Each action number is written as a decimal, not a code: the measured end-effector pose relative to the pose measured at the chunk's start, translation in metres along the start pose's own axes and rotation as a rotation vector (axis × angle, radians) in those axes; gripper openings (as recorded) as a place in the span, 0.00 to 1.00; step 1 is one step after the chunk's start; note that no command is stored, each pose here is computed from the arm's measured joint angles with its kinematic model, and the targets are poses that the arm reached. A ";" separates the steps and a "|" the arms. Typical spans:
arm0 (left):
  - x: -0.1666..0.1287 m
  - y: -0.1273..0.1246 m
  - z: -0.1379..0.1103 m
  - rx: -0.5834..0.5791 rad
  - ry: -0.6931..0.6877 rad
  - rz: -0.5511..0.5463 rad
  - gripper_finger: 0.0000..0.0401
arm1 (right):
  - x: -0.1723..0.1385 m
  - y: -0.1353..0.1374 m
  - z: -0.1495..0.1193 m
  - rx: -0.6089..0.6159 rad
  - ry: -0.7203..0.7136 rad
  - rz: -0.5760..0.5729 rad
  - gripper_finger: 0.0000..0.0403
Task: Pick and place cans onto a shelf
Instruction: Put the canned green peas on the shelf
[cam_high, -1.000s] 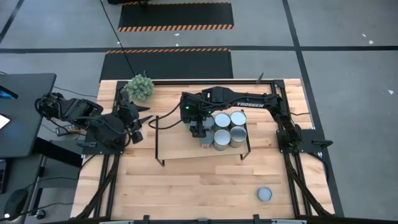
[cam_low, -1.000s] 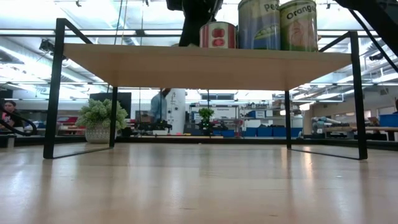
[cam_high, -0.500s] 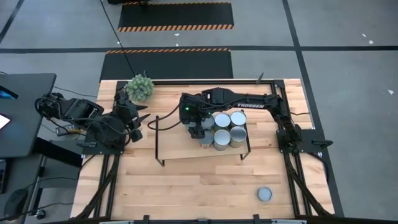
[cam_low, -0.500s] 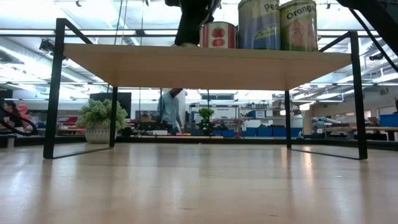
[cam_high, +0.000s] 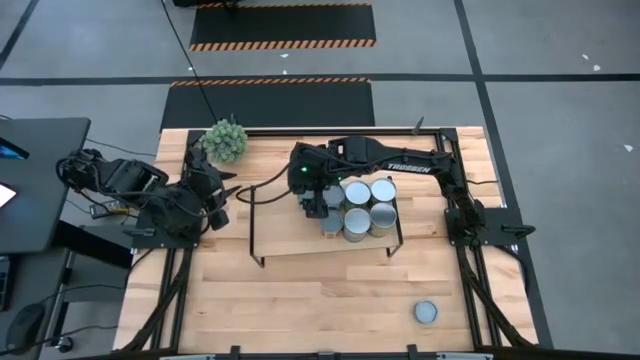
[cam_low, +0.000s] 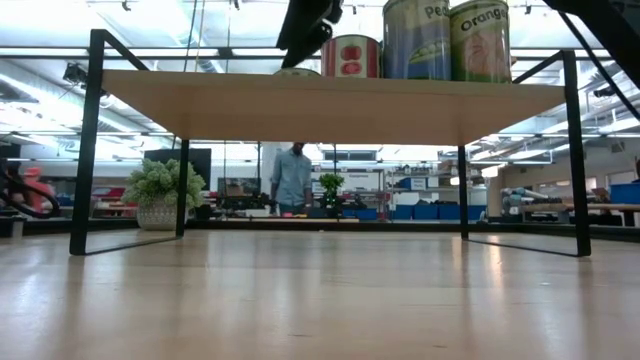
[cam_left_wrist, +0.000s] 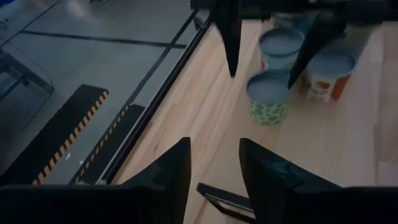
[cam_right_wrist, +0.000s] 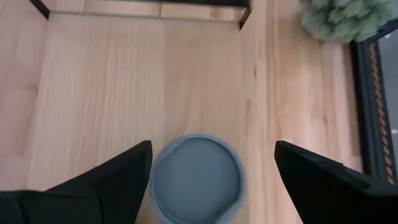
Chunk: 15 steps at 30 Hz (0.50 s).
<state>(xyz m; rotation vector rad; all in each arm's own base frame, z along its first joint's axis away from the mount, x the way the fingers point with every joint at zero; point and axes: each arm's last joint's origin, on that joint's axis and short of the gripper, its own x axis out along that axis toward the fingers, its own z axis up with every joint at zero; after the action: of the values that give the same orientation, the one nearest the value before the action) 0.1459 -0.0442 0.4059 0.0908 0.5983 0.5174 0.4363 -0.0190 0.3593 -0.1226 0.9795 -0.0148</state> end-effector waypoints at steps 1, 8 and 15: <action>0.002 -0.002 -0.003 0.000 0.008 0.005 0.35 | -0.004 0.000 0.001 0.000 -0.006 -0.001 0.86; 0.035 -0.026 -0.032 -0.025 0.053 0.029 0.35 | -0.028 0.004 0.001 0.015 -0.026 -0.012 0.86; 0.076 -0.037 -0.043 -0.137 0.039 -0.051 0.35 | -0.060 0.018 0.000 0.039 -0.078 -0.007 0.86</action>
<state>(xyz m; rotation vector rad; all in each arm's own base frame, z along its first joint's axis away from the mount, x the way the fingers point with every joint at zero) 0.1914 -0.0423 0.3227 -0.0642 0.6000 0.5106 0.4023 0.0025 0.4065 -0.0898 0.9004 -0.0358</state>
